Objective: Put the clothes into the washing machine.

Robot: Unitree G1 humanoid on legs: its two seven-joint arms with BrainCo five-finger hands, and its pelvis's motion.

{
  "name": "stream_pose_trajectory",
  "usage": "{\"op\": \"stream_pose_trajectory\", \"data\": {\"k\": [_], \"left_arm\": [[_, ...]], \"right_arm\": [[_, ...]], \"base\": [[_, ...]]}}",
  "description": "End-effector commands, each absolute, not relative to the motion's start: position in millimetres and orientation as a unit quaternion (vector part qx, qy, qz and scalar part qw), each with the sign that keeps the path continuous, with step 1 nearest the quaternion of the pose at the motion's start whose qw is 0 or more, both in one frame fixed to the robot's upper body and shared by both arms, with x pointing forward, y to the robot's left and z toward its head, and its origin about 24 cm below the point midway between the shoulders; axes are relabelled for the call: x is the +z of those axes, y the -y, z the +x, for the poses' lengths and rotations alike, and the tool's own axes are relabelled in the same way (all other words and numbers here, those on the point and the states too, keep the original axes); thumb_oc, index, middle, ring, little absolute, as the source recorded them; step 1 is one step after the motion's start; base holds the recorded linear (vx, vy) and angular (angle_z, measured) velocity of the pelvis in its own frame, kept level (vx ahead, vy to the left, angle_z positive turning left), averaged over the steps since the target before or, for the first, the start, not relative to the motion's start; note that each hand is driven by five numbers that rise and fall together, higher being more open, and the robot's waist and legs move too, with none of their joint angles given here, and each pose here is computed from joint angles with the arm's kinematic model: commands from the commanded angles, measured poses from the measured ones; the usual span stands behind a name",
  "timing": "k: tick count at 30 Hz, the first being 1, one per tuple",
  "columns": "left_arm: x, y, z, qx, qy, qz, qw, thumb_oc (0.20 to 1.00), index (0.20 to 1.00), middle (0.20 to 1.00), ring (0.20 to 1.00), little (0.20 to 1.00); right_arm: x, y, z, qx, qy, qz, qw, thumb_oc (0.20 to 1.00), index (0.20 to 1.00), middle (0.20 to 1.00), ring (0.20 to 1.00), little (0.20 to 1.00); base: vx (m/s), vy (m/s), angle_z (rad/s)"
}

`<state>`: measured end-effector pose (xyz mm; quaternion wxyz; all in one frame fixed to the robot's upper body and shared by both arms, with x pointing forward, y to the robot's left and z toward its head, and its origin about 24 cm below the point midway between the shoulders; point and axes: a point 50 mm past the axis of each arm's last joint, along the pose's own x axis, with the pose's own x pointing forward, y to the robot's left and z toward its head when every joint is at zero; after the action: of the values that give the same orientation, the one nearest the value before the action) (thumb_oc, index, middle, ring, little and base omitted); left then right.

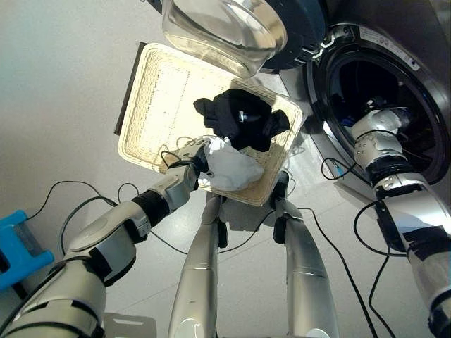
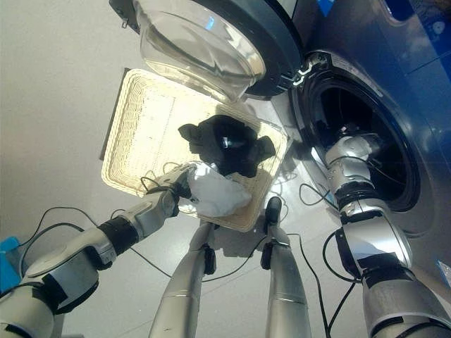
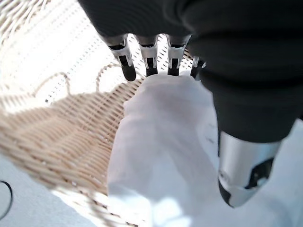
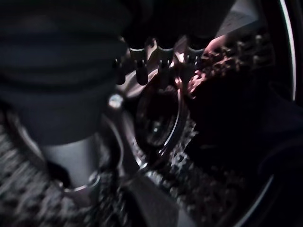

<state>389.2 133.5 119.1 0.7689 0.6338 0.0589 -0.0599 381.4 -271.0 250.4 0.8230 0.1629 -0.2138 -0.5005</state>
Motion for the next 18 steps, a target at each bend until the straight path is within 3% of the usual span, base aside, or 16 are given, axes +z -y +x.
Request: {"op": "stream_pose_trajectory", "data": {"k": [1, 8, 17, 18], "left_arm": [[111.3, -129.5, 389.2, -0.059, -0.093, 0.631, 0.768, 1.000, 1.000, 1.000, 1.000, 1.000], [95.4, -121.4, 387.2, -0.071, -0.138, 0.635, 0.756, 1.000, 1.000, 1.000, 1.000, 1.000], [85.1, -113.2, 386.6, -0.082, -0.170, 0.647, 0.739, 1.000, 1.000, 1.000, 1.000, 1.000], [72.7, -112.3, 384.2, -0.079, -0.204, 0.644, 0.733, 1.000, 1.000, 1.000, 1.000, 1.000]], "right_arm": [[270.8, 267.1, 371.7, -0.499, 0.289, 0.131, 0.807, 1.000, 1.000, 1.000, 1.000, 1.000], [280.0, 232.9, 371.8, -0.422, 0.333, 0.162, 0.827, 1.000, 1.000, 1.000, 1.000, 1.000], [284.0, 216.3, 368.9, -0.371, 0.353, 0.225, 0.829, 1.000, 1.000, 1.000, 1.000, 1.000], [289.7, 203.2, 363.4, -0.330, 0.373, 0.274, 0.823, 1.000, 1.000, 1.000, 1.000, 1.000]], "base": [[0.00, 0.010, -0.05], [0.00, 0.011, -0.06], [0.00, 0.000, -0.01], [-0.01, -0.005, -0.05]]}}
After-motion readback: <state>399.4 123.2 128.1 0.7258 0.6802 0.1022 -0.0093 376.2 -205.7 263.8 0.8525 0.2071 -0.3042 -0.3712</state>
